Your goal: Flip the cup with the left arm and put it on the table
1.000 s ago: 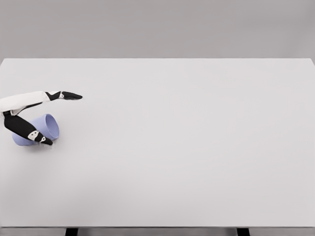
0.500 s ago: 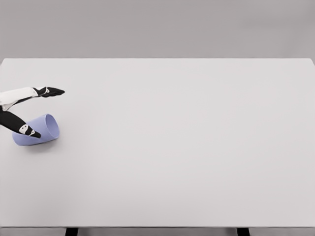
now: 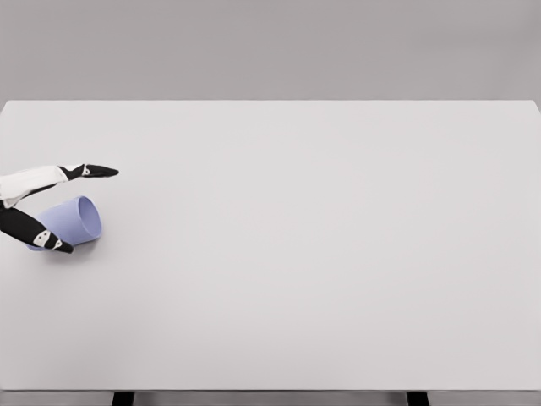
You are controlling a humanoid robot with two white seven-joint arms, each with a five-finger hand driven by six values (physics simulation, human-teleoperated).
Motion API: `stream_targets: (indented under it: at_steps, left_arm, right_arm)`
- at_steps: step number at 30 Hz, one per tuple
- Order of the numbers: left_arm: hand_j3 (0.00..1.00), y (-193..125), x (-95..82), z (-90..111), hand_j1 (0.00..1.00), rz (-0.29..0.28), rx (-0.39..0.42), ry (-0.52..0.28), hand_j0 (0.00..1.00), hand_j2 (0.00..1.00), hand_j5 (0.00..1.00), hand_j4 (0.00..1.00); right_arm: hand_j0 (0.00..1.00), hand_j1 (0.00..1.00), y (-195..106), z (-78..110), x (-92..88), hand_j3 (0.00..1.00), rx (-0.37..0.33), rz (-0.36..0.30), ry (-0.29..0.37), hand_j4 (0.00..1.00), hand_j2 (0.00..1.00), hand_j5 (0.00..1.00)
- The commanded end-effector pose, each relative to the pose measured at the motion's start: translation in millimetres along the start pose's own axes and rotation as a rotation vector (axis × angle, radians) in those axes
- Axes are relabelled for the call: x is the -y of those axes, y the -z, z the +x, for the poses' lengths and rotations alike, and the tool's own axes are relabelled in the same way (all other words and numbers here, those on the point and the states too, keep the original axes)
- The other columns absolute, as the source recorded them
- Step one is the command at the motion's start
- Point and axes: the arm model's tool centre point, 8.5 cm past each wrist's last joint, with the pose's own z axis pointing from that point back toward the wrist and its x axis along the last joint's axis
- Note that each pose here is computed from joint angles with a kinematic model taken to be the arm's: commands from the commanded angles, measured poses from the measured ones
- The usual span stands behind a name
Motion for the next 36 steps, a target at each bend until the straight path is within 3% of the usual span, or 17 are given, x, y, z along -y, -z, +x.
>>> stream_targets:
  at_steps: [1,4,11,15,18,27,30,36]
  left_arm:
    - [1.0,2,-6.1,-5,1.0,0.082,-0.047,-0.004,1.0,1.0,1.0,1.0]
    - [1.0,0,-10.5,-11,1.0,0.129,-0.105,-0.01,1.0,1.0,1.0,1.0]
    - [1.0,0,8.0,-32,1.0,0.085,-0.25,-0.052,1.0,1.0,1.0,1.0]
    - [1.0,10,12.3,-29,1.0,0.079,-0.228,-0.063,1.0,1.0,1.0,1.0]
    - [1.0,20,17.6,-32,1.0,0.074,-0.264,-0.074,1.0,1.0,1.0,1.0]
    - [1.0,16,13.1,-33,1.0,0.087,-0.272,-0.067,1.0,1.0,1.0,1.0]
    - [1.0,12,13.0,-43,1.0,0.092,-0.38,-0.087,1.0,1.0,1.0,1.0]
    - [1.0,20,22.7,-46,1.0,0.076,-0.395,-0.113,1.0,1.0,1.0,1.0]
  right_arm:
    - [1.0,1.0,0,0.1,-0.2,1.0,0.0,0.001,-0.001,1.0,1.0,1.0]
    - [1.0,1.0,0,0.1,-0.2,1.0,0.0,0.001,-0.001,1.0,1.0,1.0]
    - [1.0,1.0,0,-0.2,0.1,1.0,-0.001,0.0,0.0,1.0,1.0,1.0]
    - [1.0,1.0,0,0.1,-0.2,1.0,0.0,0.001,-0.001,1.0,1.0,1.0]
    - [1.0,1.0,0,0.1,-0.2,1.0,0.0,0.001,-0.001,1.0,1.0,1.0]
    - [1.0,1.0,0,0.1,-0.2,1.0,0.0,0.001,-0.001,1.0,1.0,1.0]
    - [1.0,1.0,0,0.1,-0.2,1.0,0.0,0.001,-0.001,1.0,1.0,1.0]
    - [1.0,1.0,0,0.1,-0.2,1.0,0.0,0.001,-0.001,1.0,1.0,1.0]
